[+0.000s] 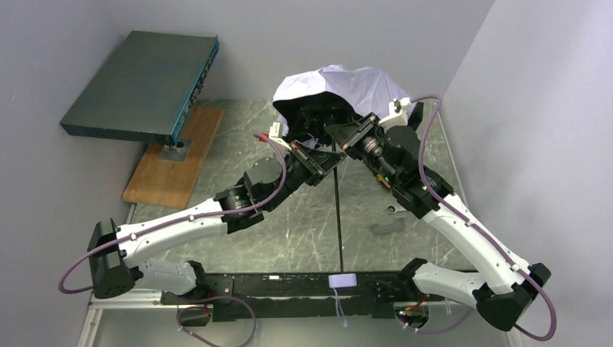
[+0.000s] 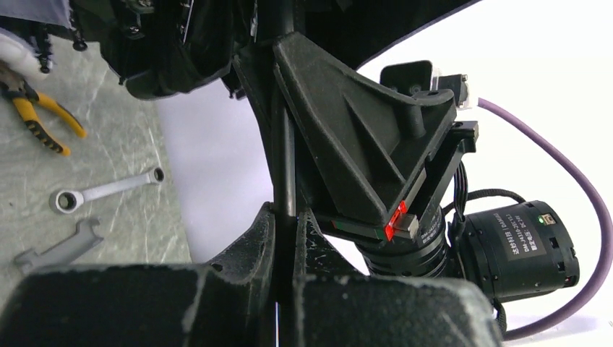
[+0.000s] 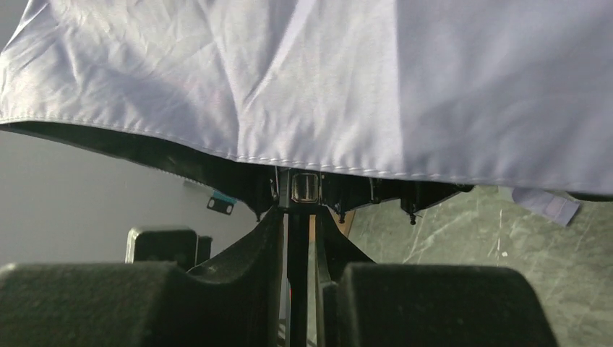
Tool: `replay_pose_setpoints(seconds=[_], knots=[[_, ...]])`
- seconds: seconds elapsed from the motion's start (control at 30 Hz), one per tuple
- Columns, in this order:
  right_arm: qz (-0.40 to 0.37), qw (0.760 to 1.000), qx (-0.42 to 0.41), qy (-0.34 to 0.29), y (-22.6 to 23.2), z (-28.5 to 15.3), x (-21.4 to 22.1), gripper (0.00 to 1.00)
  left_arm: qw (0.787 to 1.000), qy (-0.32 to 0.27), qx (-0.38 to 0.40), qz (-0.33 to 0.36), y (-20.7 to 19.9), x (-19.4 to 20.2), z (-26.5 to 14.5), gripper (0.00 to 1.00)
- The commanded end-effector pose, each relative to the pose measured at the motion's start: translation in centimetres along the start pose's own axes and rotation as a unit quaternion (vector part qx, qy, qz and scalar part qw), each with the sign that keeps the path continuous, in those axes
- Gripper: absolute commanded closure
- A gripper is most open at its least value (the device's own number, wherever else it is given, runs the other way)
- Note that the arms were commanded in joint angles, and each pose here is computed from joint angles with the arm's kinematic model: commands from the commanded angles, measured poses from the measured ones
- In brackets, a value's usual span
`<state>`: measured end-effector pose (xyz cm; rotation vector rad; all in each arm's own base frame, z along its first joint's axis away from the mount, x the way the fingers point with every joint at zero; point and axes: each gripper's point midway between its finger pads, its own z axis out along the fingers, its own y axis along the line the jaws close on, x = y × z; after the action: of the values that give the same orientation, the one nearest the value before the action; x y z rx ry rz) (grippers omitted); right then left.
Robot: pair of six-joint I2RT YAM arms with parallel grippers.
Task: Open the umbrella
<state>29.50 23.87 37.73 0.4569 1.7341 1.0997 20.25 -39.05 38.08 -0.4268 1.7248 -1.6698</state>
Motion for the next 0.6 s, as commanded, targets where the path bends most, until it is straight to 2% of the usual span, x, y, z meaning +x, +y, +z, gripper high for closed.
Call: replay_pose_setpoints(seconds=[0.0,0.57], knots=[[0.032,0.932,0.096,-0.349,-3.3,1.5,-17.6,1.00,0.939,0.325,0.106,0.024,-6.0,14.9,-9.9,1.00],[0.028,0.918,0.086,-0.386,-2.7,2.7,-23.8,1.00,0.935,0.344,0.089,0.024,-4.9,17.2,-10.2,1.00]])
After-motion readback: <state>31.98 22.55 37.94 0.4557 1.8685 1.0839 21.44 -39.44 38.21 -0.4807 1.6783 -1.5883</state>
